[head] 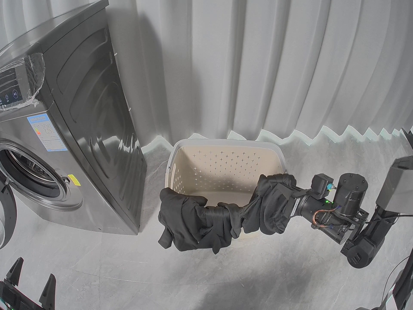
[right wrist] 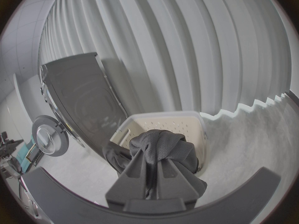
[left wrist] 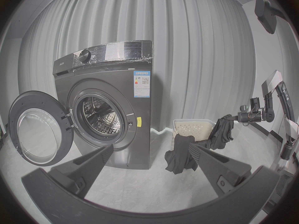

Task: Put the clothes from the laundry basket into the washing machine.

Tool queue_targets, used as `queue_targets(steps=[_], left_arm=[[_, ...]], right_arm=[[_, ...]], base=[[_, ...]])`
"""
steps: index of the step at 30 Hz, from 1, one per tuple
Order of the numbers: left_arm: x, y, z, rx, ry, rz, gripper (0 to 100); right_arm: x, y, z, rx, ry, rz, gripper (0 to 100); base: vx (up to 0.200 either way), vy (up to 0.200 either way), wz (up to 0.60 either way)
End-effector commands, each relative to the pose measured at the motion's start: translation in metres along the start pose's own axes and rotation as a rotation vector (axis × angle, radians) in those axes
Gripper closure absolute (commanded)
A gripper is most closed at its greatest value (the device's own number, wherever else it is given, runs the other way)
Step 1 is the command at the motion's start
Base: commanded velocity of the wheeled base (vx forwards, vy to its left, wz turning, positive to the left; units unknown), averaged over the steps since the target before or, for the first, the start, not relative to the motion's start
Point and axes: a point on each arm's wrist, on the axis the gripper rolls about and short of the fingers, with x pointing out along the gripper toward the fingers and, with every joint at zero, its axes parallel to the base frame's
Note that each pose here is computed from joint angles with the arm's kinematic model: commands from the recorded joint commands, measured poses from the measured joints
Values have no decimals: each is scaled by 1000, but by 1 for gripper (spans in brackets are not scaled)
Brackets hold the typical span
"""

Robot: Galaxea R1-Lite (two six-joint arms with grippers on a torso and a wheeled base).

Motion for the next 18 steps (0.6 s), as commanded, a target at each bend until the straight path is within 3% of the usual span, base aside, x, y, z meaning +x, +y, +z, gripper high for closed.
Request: queue_targets(steps=[1,5,7,12,18], left_arm=[[0,0,-5,1,-2,0,0],[0,0,-5,1,0,0,0],[0,0,-5,1,-2,0,0],[0,0,-5,-1,-2,0,0],[0,0,-5,-1,0,0,0]], right_arm=[[-24,23,39,-2,-135,70,100],[-37,29,58,-18,-178,85,100],[-48,32,76,-54,-217,89,100],[-62,32,100,-94,-247,72,100],[-79,34,114,-85,-220,57,100]], base=[[0,0,0],[0,0,0],[0,0,0],[0,0,0],[0,0,0]])
